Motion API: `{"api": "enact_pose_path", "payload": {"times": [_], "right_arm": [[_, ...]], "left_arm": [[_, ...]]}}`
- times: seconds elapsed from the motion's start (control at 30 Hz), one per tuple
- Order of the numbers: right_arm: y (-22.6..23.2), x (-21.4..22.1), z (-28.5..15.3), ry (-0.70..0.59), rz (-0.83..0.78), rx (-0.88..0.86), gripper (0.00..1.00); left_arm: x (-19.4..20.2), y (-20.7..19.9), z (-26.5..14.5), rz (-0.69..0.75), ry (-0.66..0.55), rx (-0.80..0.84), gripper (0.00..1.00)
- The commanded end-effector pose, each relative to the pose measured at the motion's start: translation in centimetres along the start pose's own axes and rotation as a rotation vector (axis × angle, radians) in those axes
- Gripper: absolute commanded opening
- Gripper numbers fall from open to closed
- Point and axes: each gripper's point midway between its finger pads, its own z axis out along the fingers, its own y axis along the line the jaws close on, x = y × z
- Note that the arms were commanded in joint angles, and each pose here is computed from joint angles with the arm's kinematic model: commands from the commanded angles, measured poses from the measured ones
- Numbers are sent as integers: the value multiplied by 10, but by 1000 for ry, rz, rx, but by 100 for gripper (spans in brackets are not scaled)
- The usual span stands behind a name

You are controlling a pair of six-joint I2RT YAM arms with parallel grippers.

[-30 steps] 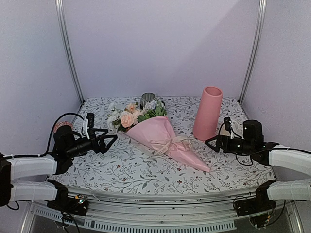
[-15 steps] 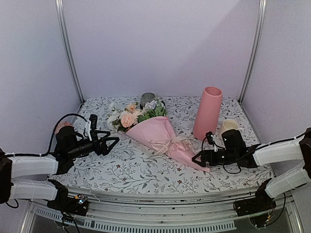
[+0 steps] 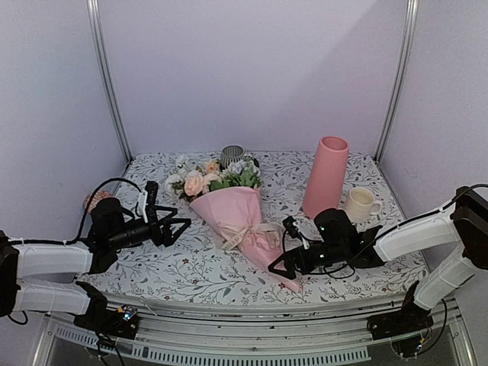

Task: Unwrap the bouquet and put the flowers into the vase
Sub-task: Move the tied bouquet to the center of the board.

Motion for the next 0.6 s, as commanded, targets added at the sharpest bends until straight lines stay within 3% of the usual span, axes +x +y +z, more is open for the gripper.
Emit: {"api": "enact_pose_path", "payload": {"times": [0.0, 0.37, 0.57], "right_arm": [[9, -23, -8, -83, -72, 16, 99], [-41, -60, -70, -301, -103, 272, 99], [-44, -88, -76, -358, -278, 312, 99]], "left_arm": [[-4, -5, 4, 33, 2, 4, 92], [9, -20, 17, 75, 66, 37, 88], [31, -39, 39, 134, 168, 81, 78]]}}
